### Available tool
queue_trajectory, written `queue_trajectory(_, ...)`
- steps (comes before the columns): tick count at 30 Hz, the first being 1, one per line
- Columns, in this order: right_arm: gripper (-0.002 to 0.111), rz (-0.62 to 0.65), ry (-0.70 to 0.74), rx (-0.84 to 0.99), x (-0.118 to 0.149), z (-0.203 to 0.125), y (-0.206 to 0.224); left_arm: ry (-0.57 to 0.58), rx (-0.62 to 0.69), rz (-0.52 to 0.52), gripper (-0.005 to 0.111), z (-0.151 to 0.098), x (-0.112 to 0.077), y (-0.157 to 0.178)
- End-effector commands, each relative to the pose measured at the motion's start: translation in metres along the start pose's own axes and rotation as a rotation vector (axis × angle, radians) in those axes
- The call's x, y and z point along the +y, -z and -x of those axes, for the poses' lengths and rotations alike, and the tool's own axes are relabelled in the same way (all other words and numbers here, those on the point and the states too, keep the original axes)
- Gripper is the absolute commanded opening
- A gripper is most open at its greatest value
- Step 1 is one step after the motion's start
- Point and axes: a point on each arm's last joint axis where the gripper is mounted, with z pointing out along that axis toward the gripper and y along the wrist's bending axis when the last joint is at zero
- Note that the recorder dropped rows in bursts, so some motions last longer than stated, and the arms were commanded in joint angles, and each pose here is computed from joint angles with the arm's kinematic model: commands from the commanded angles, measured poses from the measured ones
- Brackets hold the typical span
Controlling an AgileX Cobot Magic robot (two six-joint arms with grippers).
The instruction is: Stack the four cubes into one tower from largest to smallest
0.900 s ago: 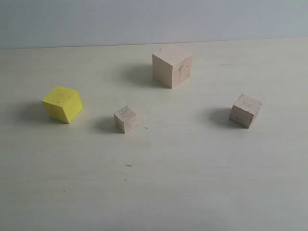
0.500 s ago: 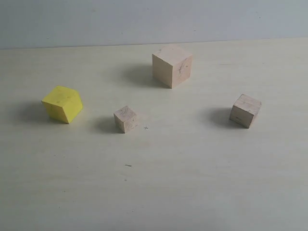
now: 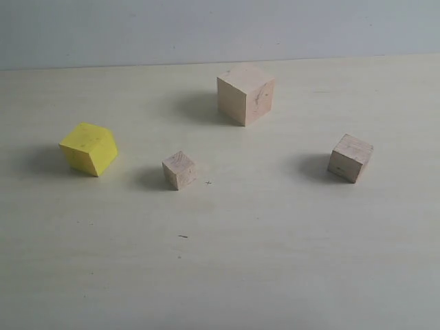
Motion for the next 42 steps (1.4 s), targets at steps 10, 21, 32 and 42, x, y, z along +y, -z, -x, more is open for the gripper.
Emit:
queue_trajectory(10, 0.0, -0.004, -0.005, -0.01, 0.0, -0.001, 0.0, 0.003, -0.01, -0.006, 0.0, 0.0, 0.0, 0.0)
queue_trajectory(21, 0.0, -0.003, -0.005, 0.003, -0.002, 0.03, 0.002, 0.003, -0.01, -0.006, 0.0, 0.0, 0.0, 0.0)
queue_trajectory(32, 0.0, 0.004, -0.009, 0.113, -0.006, 0.08, -0.02, 0.003, -0.01, -0.006, 0.0, 0.0, 0.0, 0.0)
queue_trajectory(42, 0.0, 0.008, -0.011, 0.186, -0.01, 0.126, -0.057, 0.003, -0.01, -0.006, 0.0, 0.0, 0.0, 0.0)
